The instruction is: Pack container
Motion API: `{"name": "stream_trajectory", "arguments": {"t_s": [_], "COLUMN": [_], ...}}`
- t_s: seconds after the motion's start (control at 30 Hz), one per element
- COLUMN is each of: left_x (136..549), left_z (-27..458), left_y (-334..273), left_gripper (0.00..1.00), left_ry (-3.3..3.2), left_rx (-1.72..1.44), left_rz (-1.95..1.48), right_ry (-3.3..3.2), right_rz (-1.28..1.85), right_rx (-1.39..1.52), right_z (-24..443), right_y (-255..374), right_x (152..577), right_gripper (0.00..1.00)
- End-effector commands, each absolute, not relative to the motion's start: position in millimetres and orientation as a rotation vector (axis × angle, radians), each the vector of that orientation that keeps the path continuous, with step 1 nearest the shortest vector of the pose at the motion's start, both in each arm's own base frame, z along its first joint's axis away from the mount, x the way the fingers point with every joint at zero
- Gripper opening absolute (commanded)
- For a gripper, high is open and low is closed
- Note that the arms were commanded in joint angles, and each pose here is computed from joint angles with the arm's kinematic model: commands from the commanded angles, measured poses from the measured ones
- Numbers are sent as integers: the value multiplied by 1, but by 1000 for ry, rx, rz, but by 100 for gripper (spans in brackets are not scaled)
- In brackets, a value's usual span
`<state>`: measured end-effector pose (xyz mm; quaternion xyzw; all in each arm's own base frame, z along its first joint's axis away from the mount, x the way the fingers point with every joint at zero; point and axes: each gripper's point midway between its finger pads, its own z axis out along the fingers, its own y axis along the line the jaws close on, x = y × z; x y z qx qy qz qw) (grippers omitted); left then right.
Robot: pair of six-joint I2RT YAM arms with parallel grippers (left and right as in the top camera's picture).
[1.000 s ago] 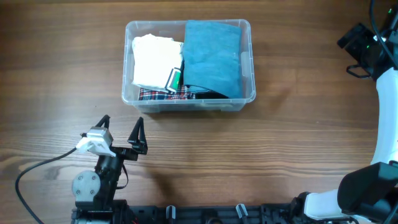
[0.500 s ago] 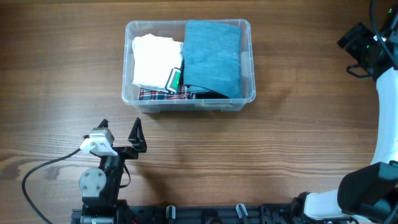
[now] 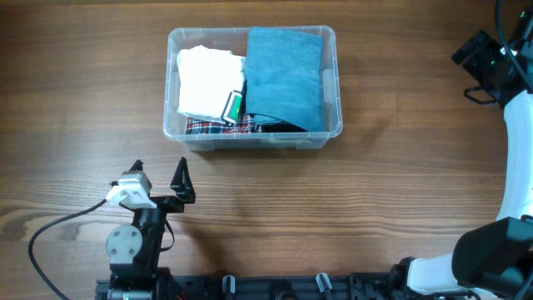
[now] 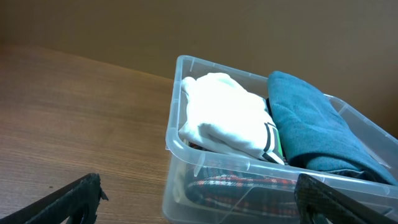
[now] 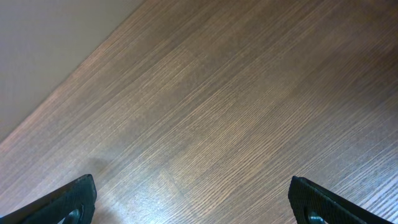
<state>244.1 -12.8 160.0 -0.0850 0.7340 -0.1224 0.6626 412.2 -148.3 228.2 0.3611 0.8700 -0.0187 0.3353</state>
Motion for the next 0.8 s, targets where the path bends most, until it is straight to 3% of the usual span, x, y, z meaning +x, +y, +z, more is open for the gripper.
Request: {"name": "stream_trajectory", "arguments": {"t_s": [0.0,0.13,0.27,0.43,0.5,0.6,0.77], "left_x": [244,244,244,244,244,244,244], "left_z": [157,157,157,157,157,157,157], "left_y": [-9,-9,-9,-9,-9,-9,-9], "left_gripper": [100,100,100,100,100,100,100], "left_ry": [1655,1655,1656,1656,1656,1656,1655], "left_rx": [-199,-199,-199,-199,-199,-199,-199], "left_rz": [-255,-255,-255,-255,-255,-255,-255], "right_ry": [2275,2264,2122,1919,1894,1902,1738], "right_rz": [-63,-59,18,186,204,196,230], "right_rx": [951,940,771,498,490,492,452], "right_z": [225,231,309,408,412,382,342], "right_y": [-150,-147,-99,-18,-15,-16,-15], "right_x": [412,411,394,332,301,264,244], "right_gripper": [100,100,100,100,100,100,100]}}
